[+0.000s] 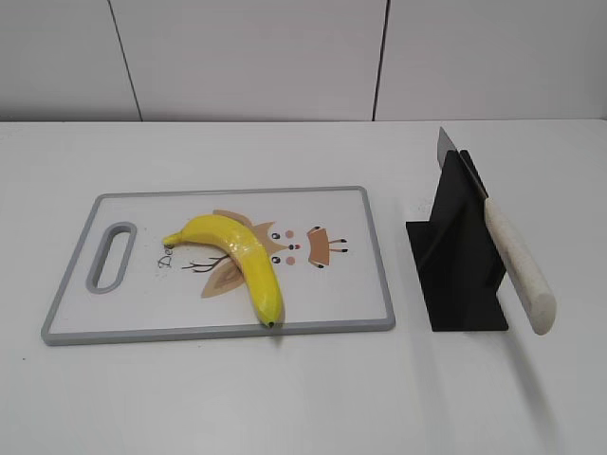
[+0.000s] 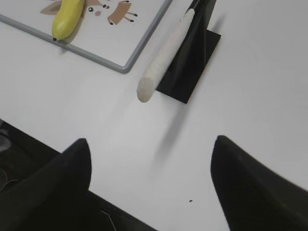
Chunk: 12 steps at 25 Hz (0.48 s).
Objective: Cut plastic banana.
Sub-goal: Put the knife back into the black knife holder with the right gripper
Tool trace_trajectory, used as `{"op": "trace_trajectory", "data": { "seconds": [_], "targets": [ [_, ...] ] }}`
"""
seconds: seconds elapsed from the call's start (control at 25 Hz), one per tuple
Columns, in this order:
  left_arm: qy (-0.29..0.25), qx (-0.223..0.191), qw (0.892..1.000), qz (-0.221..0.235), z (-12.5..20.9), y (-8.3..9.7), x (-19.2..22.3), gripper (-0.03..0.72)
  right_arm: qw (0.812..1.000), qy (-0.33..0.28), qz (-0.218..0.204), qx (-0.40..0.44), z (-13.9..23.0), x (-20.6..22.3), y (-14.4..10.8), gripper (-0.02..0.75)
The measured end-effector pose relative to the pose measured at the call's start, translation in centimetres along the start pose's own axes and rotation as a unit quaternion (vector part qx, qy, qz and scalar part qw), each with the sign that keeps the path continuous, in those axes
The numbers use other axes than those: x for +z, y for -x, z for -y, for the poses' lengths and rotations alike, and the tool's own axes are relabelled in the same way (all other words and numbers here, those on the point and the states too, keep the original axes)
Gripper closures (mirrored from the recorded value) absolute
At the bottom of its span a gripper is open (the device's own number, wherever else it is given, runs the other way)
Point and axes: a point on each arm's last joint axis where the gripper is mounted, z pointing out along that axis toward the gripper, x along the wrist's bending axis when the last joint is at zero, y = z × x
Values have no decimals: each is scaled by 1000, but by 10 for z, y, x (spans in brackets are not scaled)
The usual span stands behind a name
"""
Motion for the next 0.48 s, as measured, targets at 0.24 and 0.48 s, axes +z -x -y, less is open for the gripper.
{"op": "trace_trajectory", "data": {
  "seconds": [0.24,0.48],
  "targets": [
    [0,0,1000,0,0,0,0,195,1000,26,-1,-3,34,-9,-2,146],
    [0,0,1000,0,0,0,0,196,999,45,-3,-3,45,-12,-3,147]
  ]
}}
